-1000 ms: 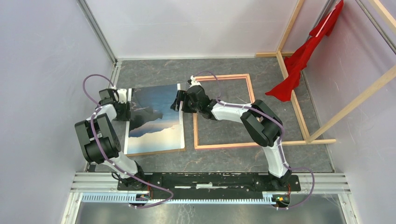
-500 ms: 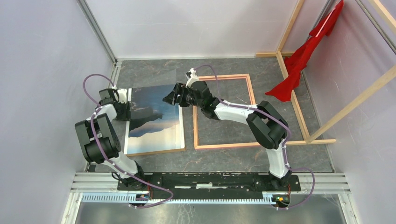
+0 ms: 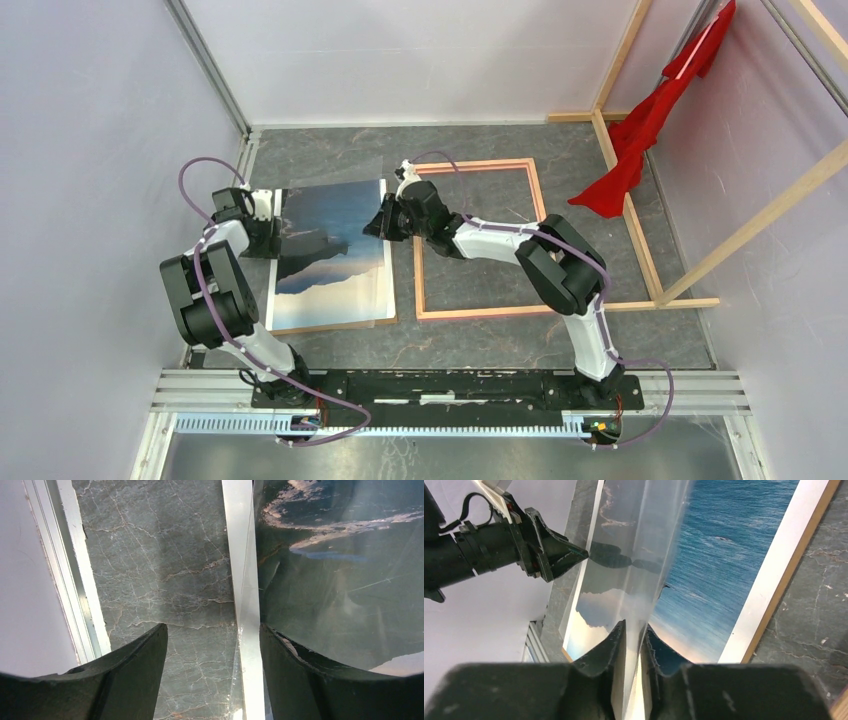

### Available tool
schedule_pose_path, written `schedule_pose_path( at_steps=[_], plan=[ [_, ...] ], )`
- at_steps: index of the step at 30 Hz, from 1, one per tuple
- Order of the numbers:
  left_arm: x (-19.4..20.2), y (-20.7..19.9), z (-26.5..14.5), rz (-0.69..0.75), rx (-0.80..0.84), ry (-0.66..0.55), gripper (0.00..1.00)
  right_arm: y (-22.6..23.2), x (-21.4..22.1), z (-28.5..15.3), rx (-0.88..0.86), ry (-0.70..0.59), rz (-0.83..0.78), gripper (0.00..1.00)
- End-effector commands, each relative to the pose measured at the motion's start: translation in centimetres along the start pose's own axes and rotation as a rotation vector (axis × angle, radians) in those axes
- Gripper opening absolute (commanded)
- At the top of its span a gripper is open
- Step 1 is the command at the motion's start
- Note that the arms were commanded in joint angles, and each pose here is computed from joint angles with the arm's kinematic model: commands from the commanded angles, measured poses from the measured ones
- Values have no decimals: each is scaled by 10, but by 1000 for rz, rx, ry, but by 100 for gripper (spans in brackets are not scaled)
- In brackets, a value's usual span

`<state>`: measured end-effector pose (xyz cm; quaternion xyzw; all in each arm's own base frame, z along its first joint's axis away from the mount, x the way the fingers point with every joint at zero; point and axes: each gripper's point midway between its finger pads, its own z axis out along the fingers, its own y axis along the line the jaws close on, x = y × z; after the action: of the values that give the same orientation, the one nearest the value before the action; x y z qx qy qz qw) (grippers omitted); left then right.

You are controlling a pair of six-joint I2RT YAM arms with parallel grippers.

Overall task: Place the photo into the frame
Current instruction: Pick up the photo frame item at the center of the board.

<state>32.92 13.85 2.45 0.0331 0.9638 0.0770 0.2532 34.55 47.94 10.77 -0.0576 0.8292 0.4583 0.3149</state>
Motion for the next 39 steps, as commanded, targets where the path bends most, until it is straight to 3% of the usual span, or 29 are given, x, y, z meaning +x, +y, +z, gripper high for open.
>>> schedule_pose_path(
  at_steps=[1,3,5,9,15,20,26,33,39],
  plan=[
    [23,-13,-4,23,68,106,77,38,-39,-7,-97,-48,-23,9],
    [17,-8,-11,30,58,104,81,47,-61,-18,-131,-56,-16,0],
    [8,1,-22,40,39,93,91,55,-80,-33,-158,-40,-21,0],
    [-15,14,-46,74,4,49,98,55,-113,-80,-164,-8,-69,0],
    [-54,2,-80,119,30,-14,100,-22,-126,-166,16,106,-144,0],
    [-76,-56,-90,220,93,-32,100,-110,-103,-216,262,171,-163,0],
    [-100,-138,-99,340,201,-72,100,-175,-89,-257,630,253,-228,0],
    [-118,-202,-94,396,323,-82,100,-163,-122,-302,792,165,-297,0],
    [-123,-258,-81,434,428,-64,100,-169,-128,-309,819,168,-290,0]
  ],
)
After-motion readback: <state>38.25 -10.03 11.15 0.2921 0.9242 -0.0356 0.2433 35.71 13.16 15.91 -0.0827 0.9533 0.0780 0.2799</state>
